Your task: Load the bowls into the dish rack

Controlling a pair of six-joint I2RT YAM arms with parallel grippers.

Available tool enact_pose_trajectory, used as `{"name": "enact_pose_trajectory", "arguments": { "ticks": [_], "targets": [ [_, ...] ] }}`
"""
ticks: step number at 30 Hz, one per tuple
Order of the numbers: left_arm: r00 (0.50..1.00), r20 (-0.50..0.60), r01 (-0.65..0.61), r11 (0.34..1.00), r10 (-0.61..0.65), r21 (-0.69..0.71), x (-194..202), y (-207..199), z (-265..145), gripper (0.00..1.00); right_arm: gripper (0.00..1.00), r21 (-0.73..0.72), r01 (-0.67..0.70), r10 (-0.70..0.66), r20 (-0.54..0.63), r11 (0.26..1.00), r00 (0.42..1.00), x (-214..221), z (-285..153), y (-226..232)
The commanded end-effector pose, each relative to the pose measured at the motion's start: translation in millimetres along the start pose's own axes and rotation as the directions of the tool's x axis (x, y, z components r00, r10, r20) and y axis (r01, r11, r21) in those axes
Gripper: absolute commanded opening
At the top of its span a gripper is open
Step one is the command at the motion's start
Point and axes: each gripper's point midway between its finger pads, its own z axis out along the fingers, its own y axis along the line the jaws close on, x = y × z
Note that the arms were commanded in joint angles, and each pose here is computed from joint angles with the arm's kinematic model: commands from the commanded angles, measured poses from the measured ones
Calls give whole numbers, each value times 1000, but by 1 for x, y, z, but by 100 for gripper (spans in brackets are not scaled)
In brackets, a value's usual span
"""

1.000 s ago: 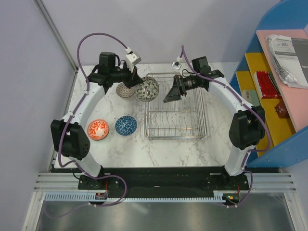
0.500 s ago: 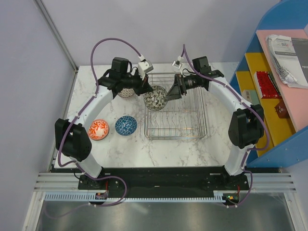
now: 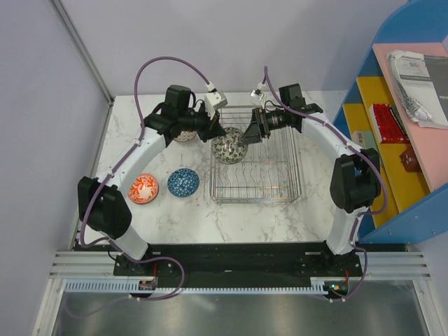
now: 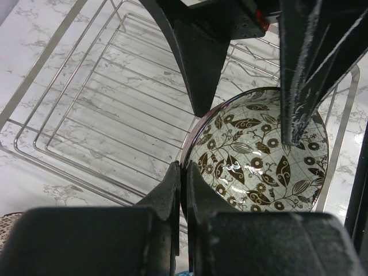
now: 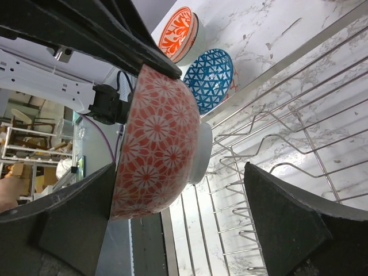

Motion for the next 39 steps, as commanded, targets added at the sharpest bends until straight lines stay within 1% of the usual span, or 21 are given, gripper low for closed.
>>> {"name": "enact_pose_trajectory", "arguments": {
  "ticks": [1, 5, 12, 24, 27, 28, 30, 31, 36, 39],
  "targets": [
    [991, 100, -85, 996, 87, -32, -42, -9, -21, 2, 98, -39, 2, -2, 5, 999, 1000, 0, 2, -3],
    [990, 108, -92, 995, 96, -38, -45, -10, -22, 2, 98, -134, -25, 24, -9, 991, 1000, 4, 4, 7],
    [991, 97, -93, 995, 95, -30, -41, -10, -14, 2, 98, -212, -39, 36, -18, 977, 999, 5, 1, 20],
    [990, 96, -101, 994, 103, -28, -43, -13, -7, 2, 90, -265, -71, 62, -40, 962, 997, 15, 3, 30],
    [990, 95, -102, 994, 105, -26, -42, -14, -7, 2, 83, -266, -71, 62, -42, 961, 997, 16, 3, 31],
    [991, 93, -99, 995, 101, -25, -41, -14, -6, 2, 78, -267, -69, 60, -41, 961, 997, 16, 3, 31],
    [991, 91, -97, 995, 99, -26, -40, -13, -6, 2, 72, -269, -66, 58, -40, 961, 998, 15, 3, 32],
    [991, 90, -97, 995, 99, -25, -40, -13, -5, 2, 67, -270, -65, 56, -40, 961, 998, 15, 3, 32],
    [992, 88, -93, 996, 94, -19, -38, -14, -4, 2, 67, -284, -59, 50, -39, 957, 998, 14, 2, 34],
    [992, 88, -92, 996, 93, -16, -38, -14, -3, 2, 60, -293, -58, 48, -39, 954, 998, 13, 2, 34]
  ]
}}
